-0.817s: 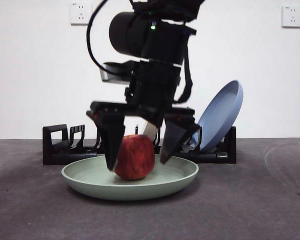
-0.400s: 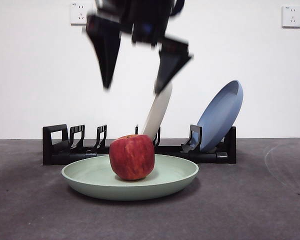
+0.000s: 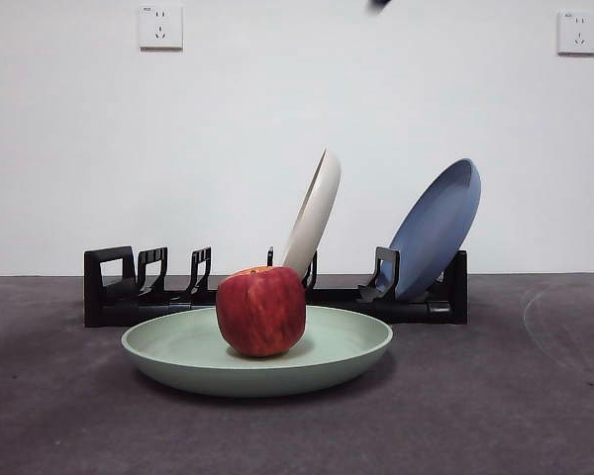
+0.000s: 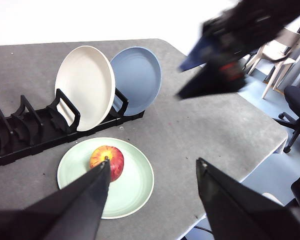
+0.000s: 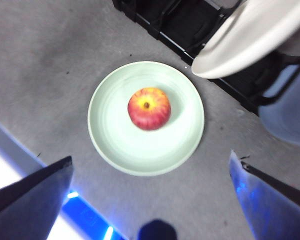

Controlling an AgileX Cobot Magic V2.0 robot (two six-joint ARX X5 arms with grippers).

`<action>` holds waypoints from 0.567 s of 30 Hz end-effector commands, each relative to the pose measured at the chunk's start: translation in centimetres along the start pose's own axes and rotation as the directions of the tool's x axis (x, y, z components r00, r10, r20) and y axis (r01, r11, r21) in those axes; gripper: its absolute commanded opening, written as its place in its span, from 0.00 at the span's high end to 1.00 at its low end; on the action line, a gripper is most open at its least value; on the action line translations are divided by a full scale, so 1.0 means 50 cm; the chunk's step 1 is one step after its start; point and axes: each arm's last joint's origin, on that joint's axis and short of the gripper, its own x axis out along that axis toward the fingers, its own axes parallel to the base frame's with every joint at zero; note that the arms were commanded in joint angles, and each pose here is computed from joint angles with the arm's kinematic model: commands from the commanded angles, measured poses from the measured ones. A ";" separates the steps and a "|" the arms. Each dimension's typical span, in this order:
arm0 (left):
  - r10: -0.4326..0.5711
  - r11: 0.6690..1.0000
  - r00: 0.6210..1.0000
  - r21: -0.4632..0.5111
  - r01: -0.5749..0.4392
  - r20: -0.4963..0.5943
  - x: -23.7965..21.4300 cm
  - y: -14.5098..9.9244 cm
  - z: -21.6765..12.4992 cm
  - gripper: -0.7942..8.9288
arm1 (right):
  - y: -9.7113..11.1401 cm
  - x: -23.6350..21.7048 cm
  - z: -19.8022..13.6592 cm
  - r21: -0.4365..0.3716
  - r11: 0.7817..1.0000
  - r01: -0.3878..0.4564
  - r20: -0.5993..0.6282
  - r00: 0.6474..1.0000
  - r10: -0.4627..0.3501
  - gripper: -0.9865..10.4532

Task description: Take the green plate from the plate rack,put the plate on the table,take the apple from the table,put the apple in the plate

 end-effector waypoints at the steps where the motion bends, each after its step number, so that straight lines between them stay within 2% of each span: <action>1: 0.009 1.000 1.000 -0.002 -0.009 -0.002 0.003 0.001 -0.002 0.62 | -0.003 -0.066 -0.031 -0.006 1.000 -0.002 0.056 0.998 0.002 0.42; 5: 0.006 1.000 1.000 0.004 -0.007 0.003 0.003 0.000 -0.001 0.62 | -0.008 -0.154 -0.089 0.016 1.000 -0.012 0.162 0.987 0.009 0.42; 9: -0.007 1.000 0.999 -0.004 0.007 0.033 0.003 -0.002 0.005 0.62 | -0.015 -0.225 -0.209 0.088 0.996 -0.031 0.235 0.972 0.010 0.42; 13: -0.018 1.000 0.999 -0.010 0.018 0.040 0.006 -0.005 0.008 0.62 | -0.018 -0.228 -0.325 0.171 0.984 -0.052 0.239 0.971 0.010 0.42; 17: -0.016 0.999 1.000 -0.031 0.017 0.025 0.014 -0.007 0.009 0.62 | -0.020 -0.215 -0.391 0.225 0.972 -0.060 0.235 0.972 0.006 0.43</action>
